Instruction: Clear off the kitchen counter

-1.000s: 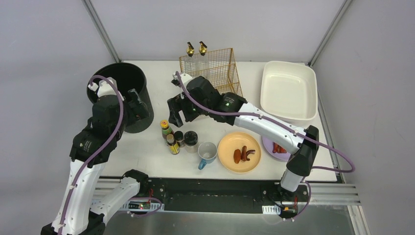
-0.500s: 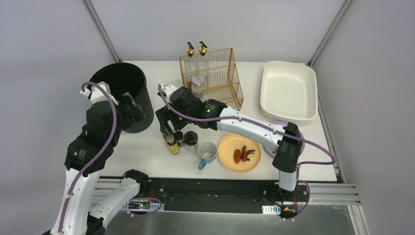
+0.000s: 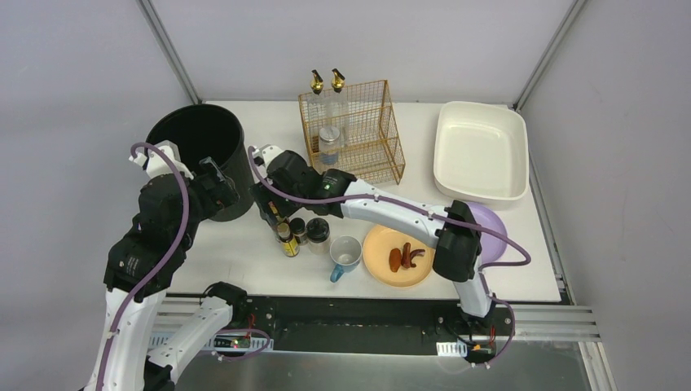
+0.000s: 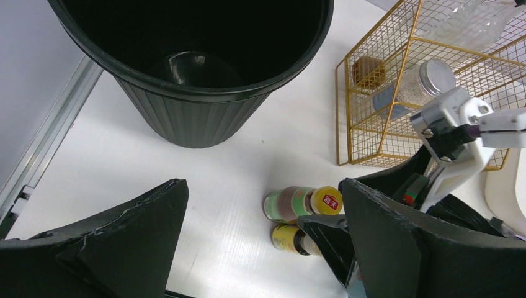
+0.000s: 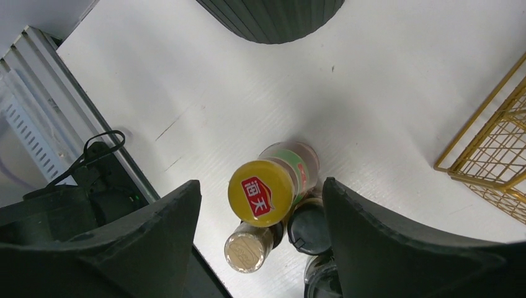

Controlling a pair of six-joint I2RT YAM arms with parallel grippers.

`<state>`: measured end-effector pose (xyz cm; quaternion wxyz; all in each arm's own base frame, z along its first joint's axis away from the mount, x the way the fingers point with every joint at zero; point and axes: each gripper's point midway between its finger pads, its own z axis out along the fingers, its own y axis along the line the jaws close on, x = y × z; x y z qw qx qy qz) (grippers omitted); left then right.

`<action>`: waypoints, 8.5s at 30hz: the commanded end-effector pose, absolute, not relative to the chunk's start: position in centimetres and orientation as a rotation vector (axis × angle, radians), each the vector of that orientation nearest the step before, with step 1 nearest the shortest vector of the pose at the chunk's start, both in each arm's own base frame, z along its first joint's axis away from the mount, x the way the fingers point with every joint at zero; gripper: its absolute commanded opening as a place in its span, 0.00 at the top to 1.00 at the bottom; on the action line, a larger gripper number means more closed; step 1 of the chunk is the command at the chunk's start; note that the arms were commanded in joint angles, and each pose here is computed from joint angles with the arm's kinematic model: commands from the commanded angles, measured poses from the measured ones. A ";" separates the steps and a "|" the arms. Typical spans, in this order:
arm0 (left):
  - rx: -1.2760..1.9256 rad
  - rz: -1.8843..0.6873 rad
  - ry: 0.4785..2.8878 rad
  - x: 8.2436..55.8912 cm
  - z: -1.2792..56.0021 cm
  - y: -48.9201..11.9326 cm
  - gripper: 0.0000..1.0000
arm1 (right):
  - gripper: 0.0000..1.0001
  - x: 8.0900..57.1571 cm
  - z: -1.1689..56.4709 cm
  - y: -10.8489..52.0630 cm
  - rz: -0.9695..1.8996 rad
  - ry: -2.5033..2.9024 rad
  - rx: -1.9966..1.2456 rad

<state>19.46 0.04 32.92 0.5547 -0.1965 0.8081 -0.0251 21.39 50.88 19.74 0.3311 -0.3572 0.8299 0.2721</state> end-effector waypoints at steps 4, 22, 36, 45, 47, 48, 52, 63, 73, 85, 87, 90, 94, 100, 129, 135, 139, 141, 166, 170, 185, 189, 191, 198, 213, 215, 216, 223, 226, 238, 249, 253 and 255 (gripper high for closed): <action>-0.461 -0.054 1.904 19.4 32.8 0.2 0.00 | 0.32 21.7 20.8 52.7 0.709 2.106 -0.940; -0.456 -0.045 1.912 19.5 32.5 0.2 0.00 | 0.94 22.7 21.3 52.7 0.635 2.069 -0.898; -0.459 -0.034 1.913 19.5 32.4 0.4 0.00 | 1.00 24.4 32.0 51.1 0.702 1.867 -0.760; -0.454 -0.041 1.922 19.8 32.4 0.1 0.00 | 1.00 26.7 40.6 46.0 0.682 1.720 -0.643; -0.453 -0.044 1.922 19.9 32.5 0.0 0.01 | 1.00 27.8 42.1 44.2 0.654 1.704 -0.604; -0.453 -0.044 1.924 20.0 32.5 0.0 0.00 | 1.00 28.4 42.8 43.3 0.640 1.699 -0.585; -0.448 -0.049 1.926 20.3 32.5 -0.2 0.00 | 1.00 31.0 45.0 39.8 0.597 1.686 -0.498; -0.439 -0.052 1.936 20.9 32.4 -0.6 0.01 | 1.00 37.7 47.9 32.3 0.489 1.644 -0.302; -0.439 -0.047 1.938 21.0 32.2 -0.6 0.00 | 1.00 42.7 47.3 30.0 0.435 1.637 -0.236; -0.425 -0.050 1.934 20.8 32.3 -0.6 0.01 | 1.00 46.2 42.0 31.4 0.415 1.717 -0.253; -0.424 -0.048 1.936 20.8 32.2 -0.6 0.01 | 1.00 46.5 40.8 31.7 0.413 1.740 -0.258; -0.421 -0.048 1.938 20.8 32.2 -0.6 0.00 | 1.00 46.9 38.9 32.1 0.402 1.776 -0.263; -0.421 -0.047 1.941 20.8 32.1 -0.6 0.00 | 1.00 47.5 36.3 32.4 0.385 1.825 -0.268; -0.420 -0.047 1.943 20.8 32.0 -0.6 0.00 | 1.00 47.8 33.0 32.7 0.373 1.891 -0.276; -0.414 -0.061 1.954 21.1 31.9 -1.0 0.01 | 0.35 45.7 27.7 33.5 0.340 2.011 -0.333; -0.410 -0.067 1.953 21.1 32.0 -1.1 0.00 | 0.24 43.8 30.8 32.9 0.352 1.961 -0.332; -0.410 -0.065 1.952 21.0 32.0 -1.0 0.01 | 0.22 41.5 33.4 32.4 0.374 1.920 -0.335; -0.408 -0.066 1.950 20.9 32.1 -1.0 0.00 | 0.22 40.1 34.3 32.3 0.387 1.907 -0.349; -0.409 -0.063 1.940 20.8 32.4 -0.9 0.01 | 0.12 21.4 28.6 40.1 0.873 2.089 -0.710; -0.411 -0.064 1.934 20.6 32.4 -0.8 0.01 | 0.12 18.9 27.0 42.1 0.912 2.120 -0.808; -0.422 -0.086 1.919 20.2 32.6 -0.8 0.00 | 0.17 14.9 23.1 46.5 0.894 2.154 -1.005; -0.423 -0.087 1.914 20.1 32.7 -0.7 0.00 | 0.20 14.9 22.2 47.8 0.876 2.163 -1.016; -0.421 -0.086 1.912 20.1 32.7 -0.7 0.01 | 0.20 15.1 21.3 48.3 0.838 2.174 -1.015; -0.414 -0.083 1.914 20.1 32.7 -0.7 0.01 | 0.21 16.5 19.5 49.0 0.729 2.184 -0.991; -0.414 -0.067 1.920 20.1 32.3 -0.5 0.00 | 0.31 17.4 17.4 49.6 0.666 2.207 -0.971; -0.412 -0.066 1.921 20.1 32.3 -0.5 0.00 | 0.36 17.3 17.1 49.7 0.663 2.209 -0.975; -0.412 -0.065 1.923 20.1 32.3 -0.5 0.00 | 0.38 17.2 17.1 49.8 0.663 2.208 -0.979; -0.412 -0.066 1.921 20.1 32.3 -0.5 0.00 | 0.56 16.8 16.8 50.1 0.673 2.211 -1.004; -0.411 -0.066 1.923 20.0 32.2 -0.5 0.00 | 0.67 16.6 17.0 50.2 0.682 2.198 -1.019; -0.412 -0.060 1.914 20.0 32.5 -0.3 0.01 | 1.00 14.3 22.6 50.4 0.853 2.107 -1.001; -0.417 -0.059 1.923 20.3 32.4 -0.5 0.00 | 1.00 14.8 34.5 47.4 0.935 1.855 -0.887; -0.416 -0.061 1.927 20.4 32.4 -0.6 0.00 | 1.00 16.6 37.3 45.7 0.845 1.780 -0.857; -0.416 -0.063 1.926 20.5 32.5 -0.6 0.01 | 1.00 17.7 38.2 44.9 0.809 1.755 -0.833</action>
